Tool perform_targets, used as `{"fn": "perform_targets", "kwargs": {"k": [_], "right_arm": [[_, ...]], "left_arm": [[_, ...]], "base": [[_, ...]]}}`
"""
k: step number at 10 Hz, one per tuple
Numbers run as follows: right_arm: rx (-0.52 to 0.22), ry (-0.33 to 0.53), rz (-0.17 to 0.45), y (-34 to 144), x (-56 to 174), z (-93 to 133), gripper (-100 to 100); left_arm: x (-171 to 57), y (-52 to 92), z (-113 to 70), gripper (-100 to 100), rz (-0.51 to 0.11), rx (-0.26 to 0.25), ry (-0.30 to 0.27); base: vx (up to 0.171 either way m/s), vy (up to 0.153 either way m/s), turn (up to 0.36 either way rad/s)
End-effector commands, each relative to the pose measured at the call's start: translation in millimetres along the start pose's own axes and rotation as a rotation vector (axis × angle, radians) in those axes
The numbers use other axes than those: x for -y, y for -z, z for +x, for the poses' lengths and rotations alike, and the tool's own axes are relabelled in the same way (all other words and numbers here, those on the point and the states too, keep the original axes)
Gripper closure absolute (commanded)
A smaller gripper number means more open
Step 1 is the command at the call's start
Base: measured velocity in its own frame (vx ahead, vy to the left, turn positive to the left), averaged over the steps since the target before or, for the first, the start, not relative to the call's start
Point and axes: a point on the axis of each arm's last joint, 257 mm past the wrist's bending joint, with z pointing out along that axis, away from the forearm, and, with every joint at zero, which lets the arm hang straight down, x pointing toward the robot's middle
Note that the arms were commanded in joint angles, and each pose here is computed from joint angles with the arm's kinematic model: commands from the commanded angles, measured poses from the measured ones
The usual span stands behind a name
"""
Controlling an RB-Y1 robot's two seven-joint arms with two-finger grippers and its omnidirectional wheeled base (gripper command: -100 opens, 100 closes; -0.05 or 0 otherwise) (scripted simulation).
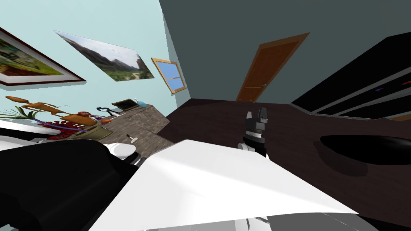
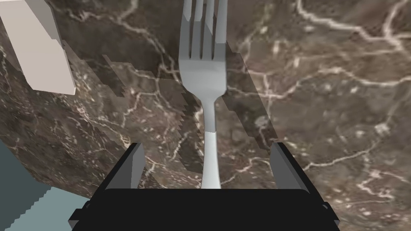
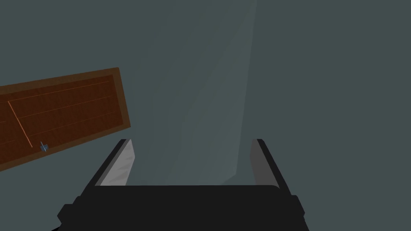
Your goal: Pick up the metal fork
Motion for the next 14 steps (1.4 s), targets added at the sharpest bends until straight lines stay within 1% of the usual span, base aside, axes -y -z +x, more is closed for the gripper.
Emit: {"fn": "perform_targets", "kwargs": {"k": [1,5,6,7,12,13,14], "right_arm": [[0.0,0.0,0.0,0.0,0.0,0.0,0],[0.0,0.0,0.0,0.0,0.0,0.0,0],[0.0,0.0,0.0,0.0,0.0,0.0,0],[0.0,0.0,0.0,0.0,0.0,0.0,0],[0.0,0.0,0.0,0.0,0.0,0.0,0],[0.0,0.0,0.0,0.0,0.0,0.0,0],[0.0,0.0,0.0,0.0,0.0,0.0,0]], "left_arm": [[0.0,0.0,0.0,100,0.0,0.0,0.0],[-0.5,0.1,0.1,100,-0.002,0.0,0.001],[-0.5,0.1,0.1,0,-0.002,0.0,0.001],[9.4,2.6,1.2,100,-0.001,0.003,0.01],[39.5,11.0,4.0,100,-0.003,0.015,0.047],[35.2,8.9,4.1,100,-0.003,0.014,0.044],[35.7,9.0,4.0,0,-0.003,0.015,0.043]], "base": [[0.0,0.0,0.0],[0.0,0.0,0.0],[0.0,0.0,0.0],[0.011,-0.019,-0.084],[0.025,-0.028,-0.08],[0.012,-0.007,-0.009],[0.0,0.0,0.0]]}}
